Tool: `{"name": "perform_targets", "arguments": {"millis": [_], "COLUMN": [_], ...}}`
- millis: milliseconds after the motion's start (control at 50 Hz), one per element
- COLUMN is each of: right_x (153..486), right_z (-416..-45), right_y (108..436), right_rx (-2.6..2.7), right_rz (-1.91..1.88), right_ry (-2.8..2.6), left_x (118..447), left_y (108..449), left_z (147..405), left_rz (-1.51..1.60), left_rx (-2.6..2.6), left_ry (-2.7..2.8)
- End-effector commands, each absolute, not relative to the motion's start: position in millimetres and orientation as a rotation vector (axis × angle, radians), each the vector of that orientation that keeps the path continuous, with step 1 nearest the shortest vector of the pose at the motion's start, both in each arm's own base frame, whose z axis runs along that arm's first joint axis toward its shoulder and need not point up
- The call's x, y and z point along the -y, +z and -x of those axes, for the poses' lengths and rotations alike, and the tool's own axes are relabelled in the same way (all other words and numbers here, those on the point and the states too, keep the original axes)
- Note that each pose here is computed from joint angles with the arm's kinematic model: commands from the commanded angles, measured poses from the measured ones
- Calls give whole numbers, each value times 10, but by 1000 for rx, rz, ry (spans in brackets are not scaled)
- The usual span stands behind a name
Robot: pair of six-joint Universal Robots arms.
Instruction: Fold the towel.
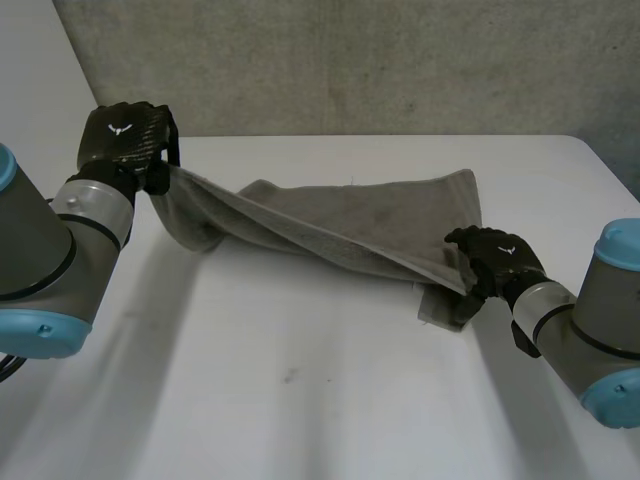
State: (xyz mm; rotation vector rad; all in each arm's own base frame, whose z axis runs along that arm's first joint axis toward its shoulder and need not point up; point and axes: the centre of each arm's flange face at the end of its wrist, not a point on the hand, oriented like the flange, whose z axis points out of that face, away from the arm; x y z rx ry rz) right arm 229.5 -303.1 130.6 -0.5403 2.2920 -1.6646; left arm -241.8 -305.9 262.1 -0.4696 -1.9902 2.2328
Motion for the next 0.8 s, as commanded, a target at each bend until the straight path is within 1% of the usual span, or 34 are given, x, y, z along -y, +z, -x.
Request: {"name": "perform_targets", "arguments": {"millis": [20,160,220,240,260,300,320,360,420,460,520,580,620,640,680,700,720,740,780,800], "right_x": [3126,3162,3188,3233,3234,3300,3301,3290,3284,3270,3196,3193,3182,3181,3199,3199,3210,3210,3224,3224], "right_z": [-2207,-2158,-2149,-2103,-2102,-2016,-2016,-2041,-2061,-2075,-2143,-2147,-2160,-2160,-2161,-2161,-2158,-2158,-2154,-2154], "right_y": [1167,1202,1295,1406,1407,1658,1659,1852,1944,2104,2024,1934,1712,1711,1522,1521,1433,1432,1313,1312], "right_rx": [-2360,-2376,-2348,-2324,-2323,-2264,-2264,-2181,-2132,-2084,-2100,-2140,-2214,-2215,-2274,-2275,-2300,-2300,-2335,-2335], "right_rz": [489,455,444,424,424,400,400,459,479,510,564,568,603,603,671,672,689,689,669,669], "right_ry": [-1720,-1765,-1784,-1824,-1825,-1908,-1908,-1954,-1979,-1987,-1890,-1834,-1733,-1732,-1683,-1683,-1650,-1650,-1593,-1593], "left_x": [3104,3124,3120,3115,3115,3101,3101,3082,3075,3065,3051,3050,3036,3036,3029,3029,3027,3027,3019,3019], "left_y": [2612,2597,2587,2577,2576,2581,2581,2587,2587,2591,2579,2574,2534,2534,2517,2517,2512,2512,2503,2503], "left_z": [2345,2315,2314,2314,2314,2322,2322,2345,2354,2363,2370,2370,2362,2362,2361,2361,2361,2361,2364,2364], "left_rz": [446,417,402,402,402,403,403,409,412,415,419,420,425,425,429,429,428,428,430,430], "left_rx": [2011,2017,2017,2021,2021,2018,2018,2012,2010,2008,2013,2014,2027,2027,2032,2032,2033,2033,2035,2035], "left_ry": [2243,2232,2221,2214,2214,2212,2212,2209,2207,2205,2197,2196,2183,2183,2179,2179,2176,2176,2172,2172]}}
